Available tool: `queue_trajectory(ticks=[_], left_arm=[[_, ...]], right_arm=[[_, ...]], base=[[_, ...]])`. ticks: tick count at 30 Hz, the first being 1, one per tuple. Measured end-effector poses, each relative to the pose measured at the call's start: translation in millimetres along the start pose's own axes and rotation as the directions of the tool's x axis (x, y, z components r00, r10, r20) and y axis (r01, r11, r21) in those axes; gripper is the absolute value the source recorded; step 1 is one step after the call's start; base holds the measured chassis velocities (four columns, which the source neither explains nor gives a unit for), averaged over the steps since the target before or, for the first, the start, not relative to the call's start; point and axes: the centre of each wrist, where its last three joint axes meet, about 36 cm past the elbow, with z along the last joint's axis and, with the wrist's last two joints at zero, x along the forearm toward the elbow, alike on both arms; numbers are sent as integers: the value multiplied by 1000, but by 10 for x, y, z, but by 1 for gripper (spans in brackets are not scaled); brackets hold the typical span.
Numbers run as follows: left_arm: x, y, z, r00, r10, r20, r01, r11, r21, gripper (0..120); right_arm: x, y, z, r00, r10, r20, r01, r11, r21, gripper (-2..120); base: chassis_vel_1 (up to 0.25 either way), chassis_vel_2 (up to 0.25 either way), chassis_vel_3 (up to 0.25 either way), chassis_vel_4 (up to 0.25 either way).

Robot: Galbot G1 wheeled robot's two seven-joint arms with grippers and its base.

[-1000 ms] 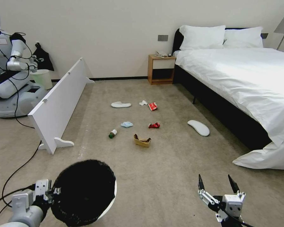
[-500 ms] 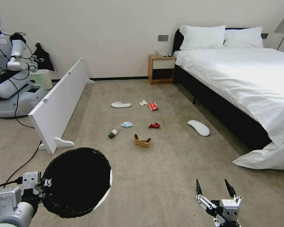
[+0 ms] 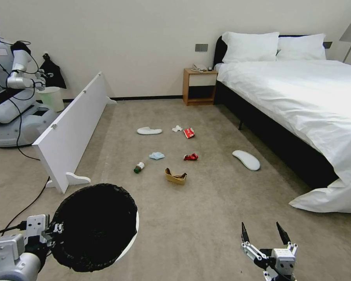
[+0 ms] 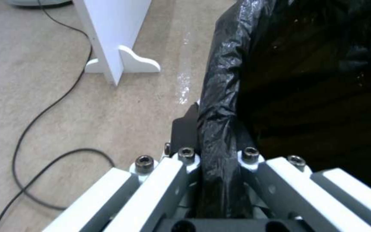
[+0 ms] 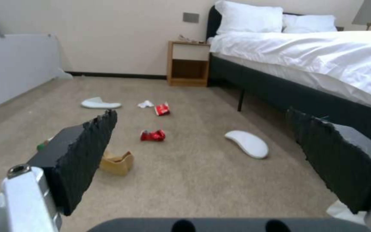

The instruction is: Pick up the trash bin, then pick up the garbage from the floor and place it into the trash bin.

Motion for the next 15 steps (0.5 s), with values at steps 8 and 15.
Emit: queue_trajectory(ticks=[8,15], left_arm=[[-8,41,-1,1000,-5,-1,5,1000,5,3],[-12,19,10,1000,3,-5,-3,1000,6,3]], right_arm=[[6,13,0,1000,-5,0,5,1000,-1,100],[7,11,-1,1000,-6,1,6,1000,0,100]], base=[[-173,177,165,-170],[-132,136,142,-132]])
